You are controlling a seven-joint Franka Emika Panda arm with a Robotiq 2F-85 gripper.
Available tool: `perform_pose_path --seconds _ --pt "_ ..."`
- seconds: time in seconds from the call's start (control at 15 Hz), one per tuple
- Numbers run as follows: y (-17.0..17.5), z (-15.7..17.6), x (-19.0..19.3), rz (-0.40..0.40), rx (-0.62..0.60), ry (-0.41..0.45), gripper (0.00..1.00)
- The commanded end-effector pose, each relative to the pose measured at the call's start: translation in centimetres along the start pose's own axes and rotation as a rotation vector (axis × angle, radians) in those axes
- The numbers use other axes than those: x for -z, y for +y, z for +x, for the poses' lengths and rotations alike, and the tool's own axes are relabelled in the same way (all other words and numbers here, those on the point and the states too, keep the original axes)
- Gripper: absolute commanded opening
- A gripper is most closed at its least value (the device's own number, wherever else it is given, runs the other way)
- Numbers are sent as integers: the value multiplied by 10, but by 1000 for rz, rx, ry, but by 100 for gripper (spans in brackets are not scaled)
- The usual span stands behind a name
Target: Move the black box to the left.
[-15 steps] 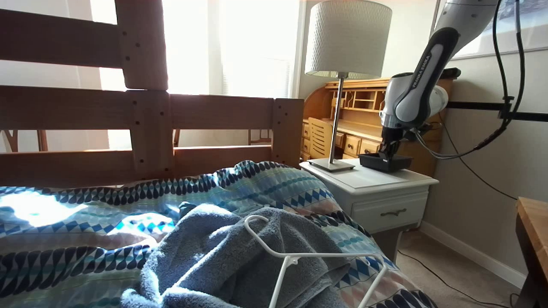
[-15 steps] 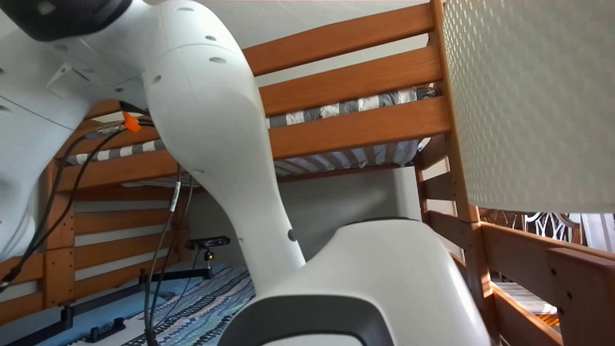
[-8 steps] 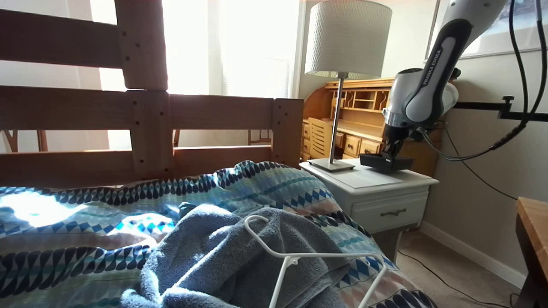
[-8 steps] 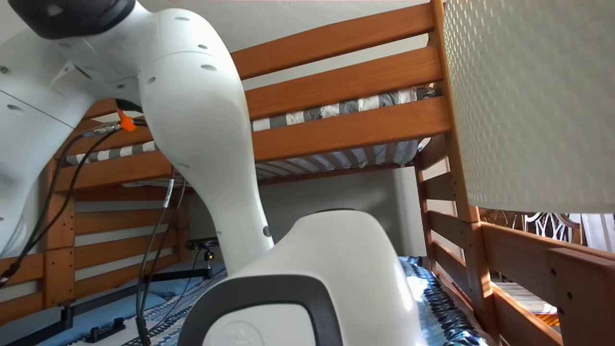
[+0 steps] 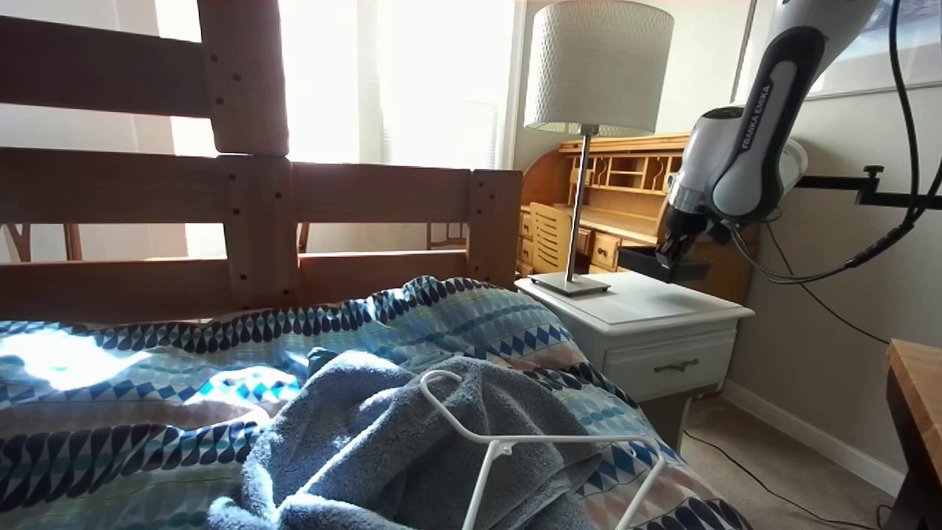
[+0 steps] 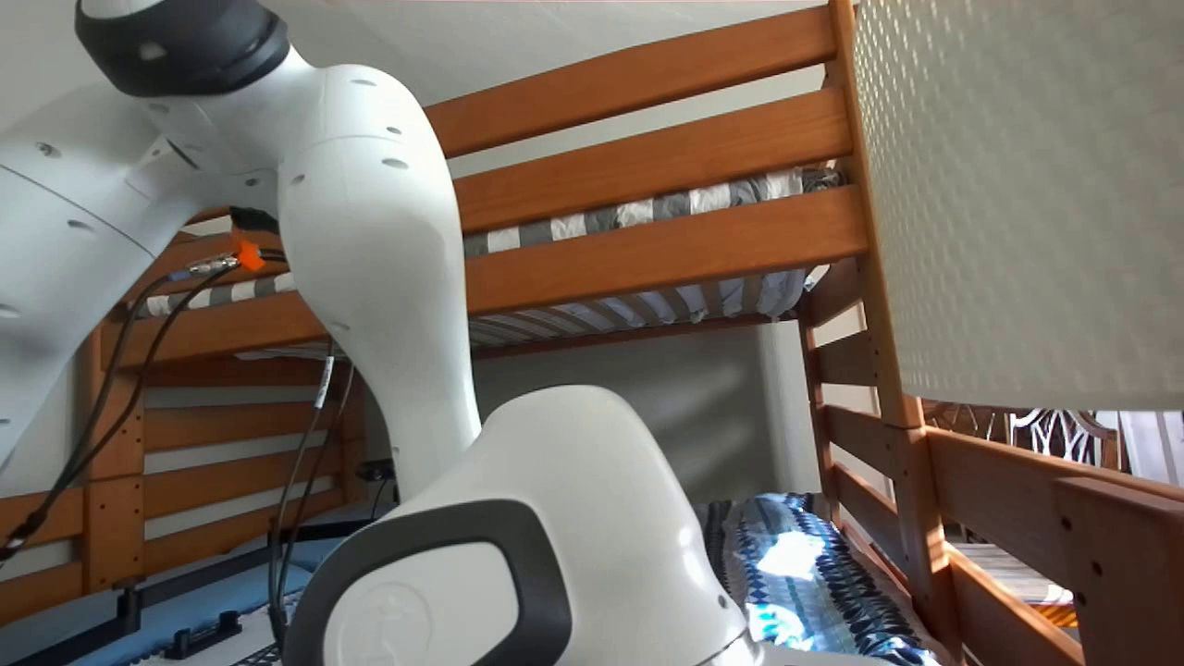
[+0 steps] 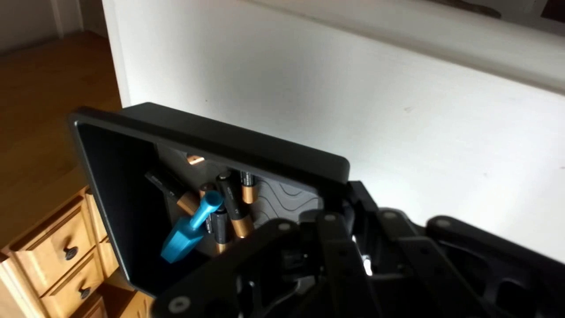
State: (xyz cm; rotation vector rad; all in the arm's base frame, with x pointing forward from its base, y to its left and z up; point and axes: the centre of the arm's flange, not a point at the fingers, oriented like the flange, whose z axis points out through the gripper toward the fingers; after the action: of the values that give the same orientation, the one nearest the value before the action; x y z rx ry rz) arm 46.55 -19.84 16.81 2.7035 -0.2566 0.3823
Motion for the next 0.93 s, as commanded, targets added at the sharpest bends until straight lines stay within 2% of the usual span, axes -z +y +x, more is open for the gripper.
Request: perform_pose_path --seconds 0.0,0.47,0.87 --pt "-20 -14 18 13 3 39 3" --pt "-63 -19 25 53 70 98 3" --pt "-92 -17 25 95 77 134 3"
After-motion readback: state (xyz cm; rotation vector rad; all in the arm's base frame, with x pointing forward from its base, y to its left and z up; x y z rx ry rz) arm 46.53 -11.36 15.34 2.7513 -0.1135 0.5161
